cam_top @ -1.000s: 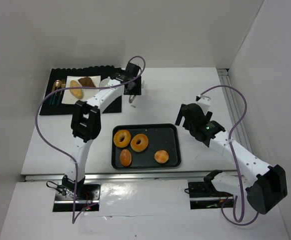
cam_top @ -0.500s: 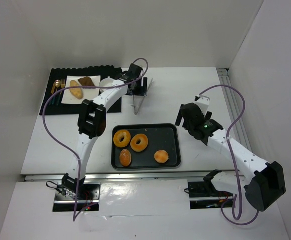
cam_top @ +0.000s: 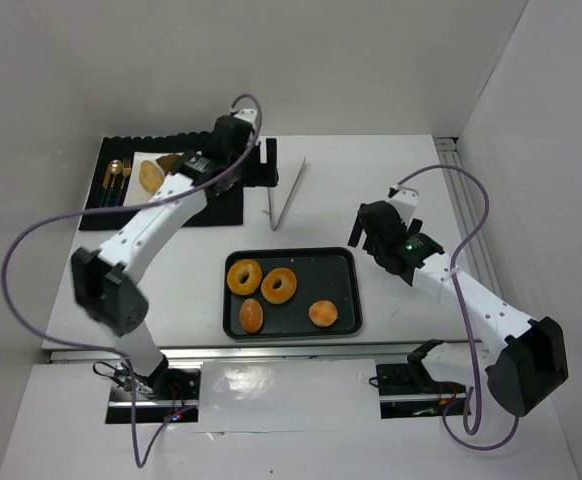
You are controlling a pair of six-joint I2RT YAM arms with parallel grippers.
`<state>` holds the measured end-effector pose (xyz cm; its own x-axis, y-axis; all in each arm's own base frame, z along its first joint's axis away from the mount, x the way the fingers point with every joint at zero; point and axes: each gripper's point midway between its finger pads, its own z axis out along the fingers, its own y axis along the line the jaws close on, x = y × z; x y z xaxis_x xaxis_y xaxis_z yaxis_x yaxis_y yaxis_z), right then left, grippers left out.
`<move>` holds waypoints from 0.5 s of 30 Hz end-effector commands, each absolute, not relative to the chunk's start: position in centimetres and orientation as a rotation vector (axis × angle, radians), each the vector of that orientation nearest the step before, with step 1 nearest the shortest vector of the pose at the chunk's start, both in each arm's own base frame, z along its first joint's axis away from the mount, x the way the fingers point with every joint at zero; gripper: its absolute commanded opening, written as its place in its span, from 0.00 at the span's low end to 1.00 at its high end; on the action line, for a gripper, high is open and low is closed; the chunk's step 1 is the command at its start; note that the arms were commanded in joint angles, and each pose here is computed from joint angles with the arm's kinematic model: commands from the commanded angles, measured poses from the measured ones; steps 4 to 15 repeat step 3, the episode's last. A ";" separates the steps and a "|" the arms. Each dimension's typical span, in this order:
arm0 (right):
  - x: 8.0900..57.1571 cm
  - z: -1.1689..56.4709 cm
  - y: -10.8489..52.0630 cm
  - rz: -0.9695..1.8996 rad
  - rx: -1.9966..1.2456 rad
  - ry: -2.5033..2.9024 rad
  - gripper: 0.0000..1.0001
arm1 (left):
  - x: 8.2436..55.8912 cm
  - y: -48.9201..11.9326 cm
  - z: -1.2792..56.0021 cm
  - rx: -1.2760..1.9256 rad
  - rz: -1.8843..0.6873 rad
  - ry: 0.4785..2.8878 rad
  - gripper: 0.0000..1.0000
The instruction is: Place the bread
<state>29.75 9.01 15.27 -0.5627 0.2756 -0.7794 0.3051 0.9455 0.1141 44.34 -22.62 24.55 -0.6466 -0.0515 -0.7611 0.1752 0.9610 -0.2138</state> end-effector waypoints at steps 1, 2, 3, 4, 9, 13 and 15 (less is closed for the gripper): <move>30.1 16.8 9.3 -0.006 0.436 2.148 0.99 | 40.1 -22.3 26.0 0.068 -0.393 2.214 0.92; 29.9 16.7 9.2 -0.006 0.436 2.148 0.99 | 38.7 -21.6 23.9 0.074 -0.370 2.262 0.92; 29.9 16.7 9.2 -0.006 0.436 2.148 0.99 | 37.6 -21.0 25.0 0.059 -0.388 2.239 0.92; 29.9 16.7 9.2 -0.006 0.436 2.148 0.99 | 37.6 -21.0 25.0 0.059 -0.388 2.239 0.92; 29.9 16.7 9.2 -0.006 0.436 2.148 0.99 | 37.6 -21.0 25.0 0.059 -0.388 2.239 0.92; 29.9 16.7 9.2 -0.006 0.436 2.148 0.99 | 37.6 -21.0 25.0 0.059 -0.388 2.239 0.92; 29.9 16.7 9.2 -0.006 0.436 2.148 0.99 | 37.6 -21.0 25.0 0.059 -0.388 2.239 0.92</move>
